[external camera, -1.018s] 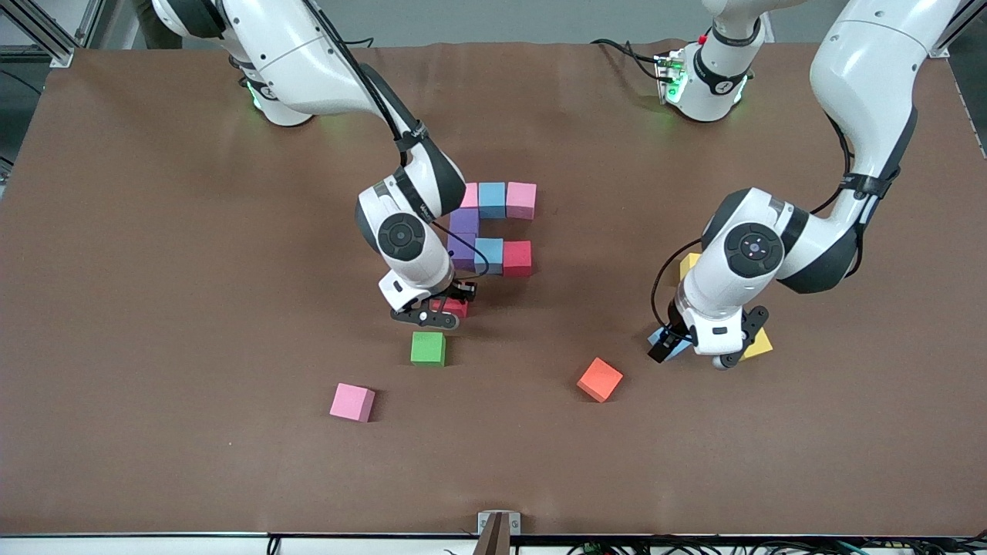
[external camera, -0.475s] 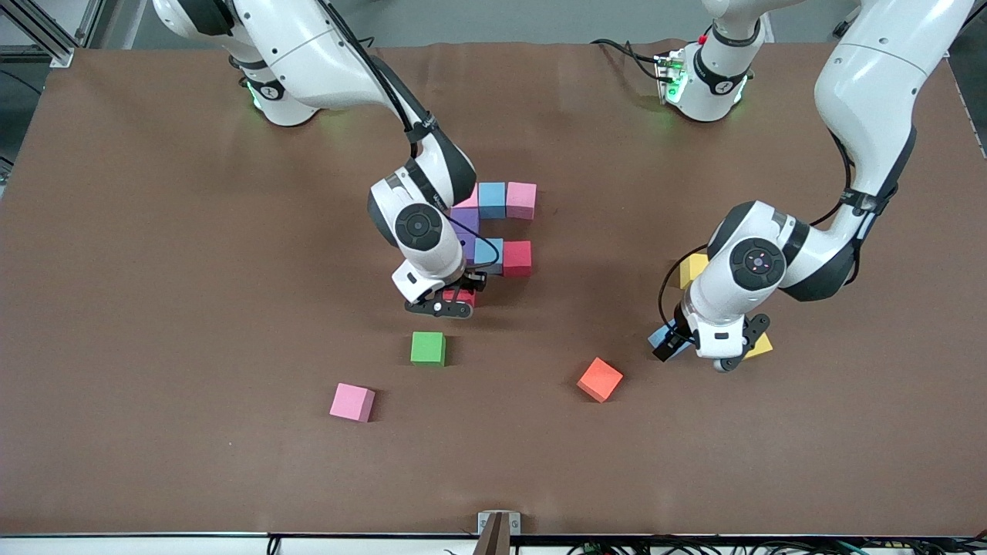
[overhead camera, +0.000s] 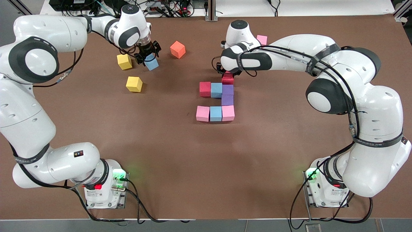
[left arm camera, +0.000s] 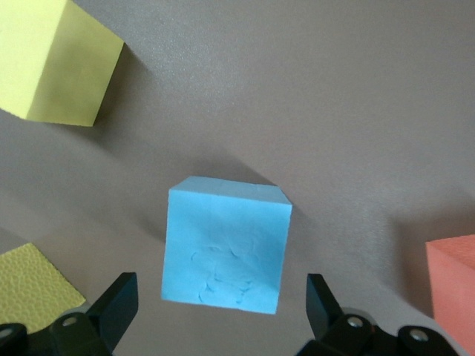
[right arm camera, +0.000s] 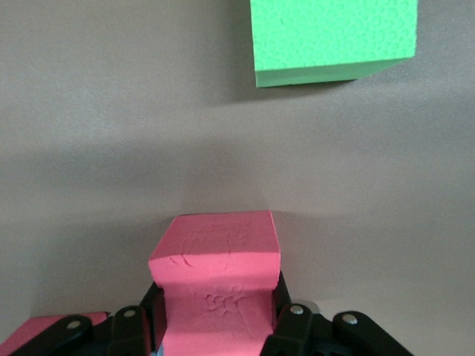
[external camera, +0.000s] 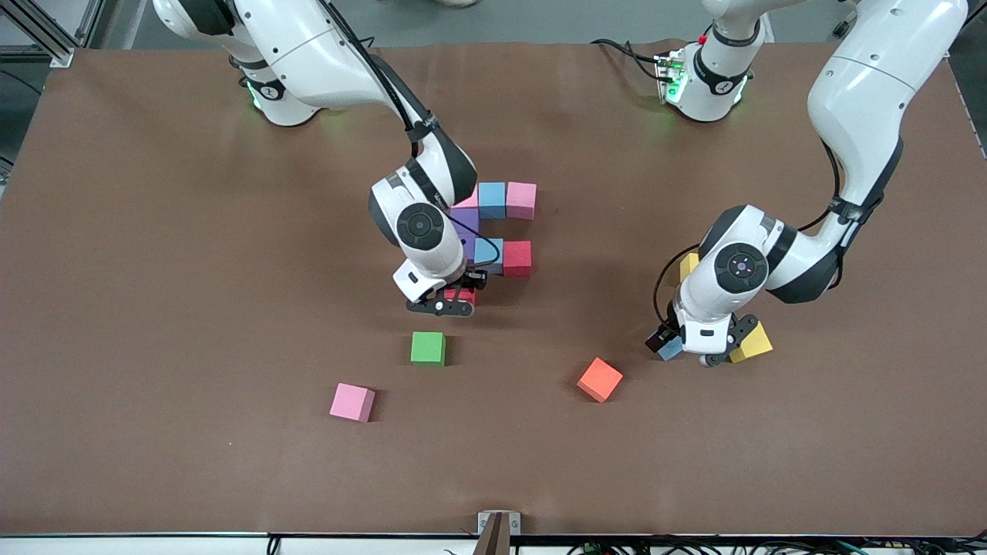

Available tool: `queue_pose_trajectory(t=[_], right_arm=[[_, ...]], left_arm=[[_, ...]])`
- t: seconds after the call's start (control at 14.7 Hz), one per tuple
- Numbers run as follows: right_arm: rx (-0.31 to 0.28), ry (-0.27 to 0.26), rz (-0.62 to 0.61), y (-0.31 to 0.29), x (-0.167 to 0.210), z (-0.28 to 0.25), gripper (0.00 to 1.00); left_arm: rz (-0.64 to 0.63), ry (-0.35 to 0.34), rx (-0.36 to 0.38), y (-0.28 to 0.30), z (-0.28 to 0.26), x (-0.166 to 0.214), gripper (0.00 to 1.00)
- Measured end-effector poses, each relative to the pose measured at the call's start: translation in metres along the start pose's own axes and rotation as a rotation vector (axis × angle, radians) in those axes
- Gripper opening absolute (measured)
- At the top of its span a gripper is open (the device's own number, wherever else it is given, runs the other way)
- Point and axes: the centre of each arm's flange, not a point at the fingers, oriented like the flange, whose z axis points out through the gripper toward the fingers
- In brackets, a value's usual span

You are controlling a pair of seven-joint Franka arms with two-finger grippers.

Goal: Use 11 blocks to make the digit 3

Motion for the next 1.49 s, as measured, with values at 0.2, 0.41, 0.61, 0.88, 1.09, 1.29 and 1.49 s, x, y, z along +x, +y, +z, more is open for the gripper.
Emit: queue_pose_trajectory(t=[0.2, 0.41, 0.61, 0.88, 1.09, 1.29, 1.49], right_arm=[[-0.005, -0.005, -0.007, 0.000, -0.001, 0.000, 0.56], [-0.007, -0.006, -0.009, -0.001, -0.002, 0.000, 0.56], [-0.009, -0.007, -0.013, -0.002, -0.004, 0.001, 0.56], [-0.011, -0.006, -0.019, -0.004, -0.006, 0.001, 0.56], [-0.012, -0.007, -0.020, -0.004, -0.007, 0.001, 0.56], [-0.013, -0.009, -0.020, -0.004, -0.009, 0.002, 0.56], [-0.013, -0.009, -0.020, -0.004, -0.009, 0.002, 0.56]], left_arm=[[0.022, 0.005, 0.013, -0.006, 0.008, 0.006, 1.00], [0.036, 0.013, 0.024, -0.010, 0.016, 0.011, 1.00], [0.038, 0.006, 0.020, -0.010, 0.020, 0.010, 1.00], [0.033, 0.002, 0.011, -0.007, 0.022, 0.013, 1.00], [0.035, 0.000, 0.007, -0.006, 0.025, 0.014, 0.98], [0.035, -0.001, 0.005, -0.006, 0.026, 0.014, 0.87], [0.034, 0.000, 0.002, -0.005, 0.025, 0.015, 0.63]])
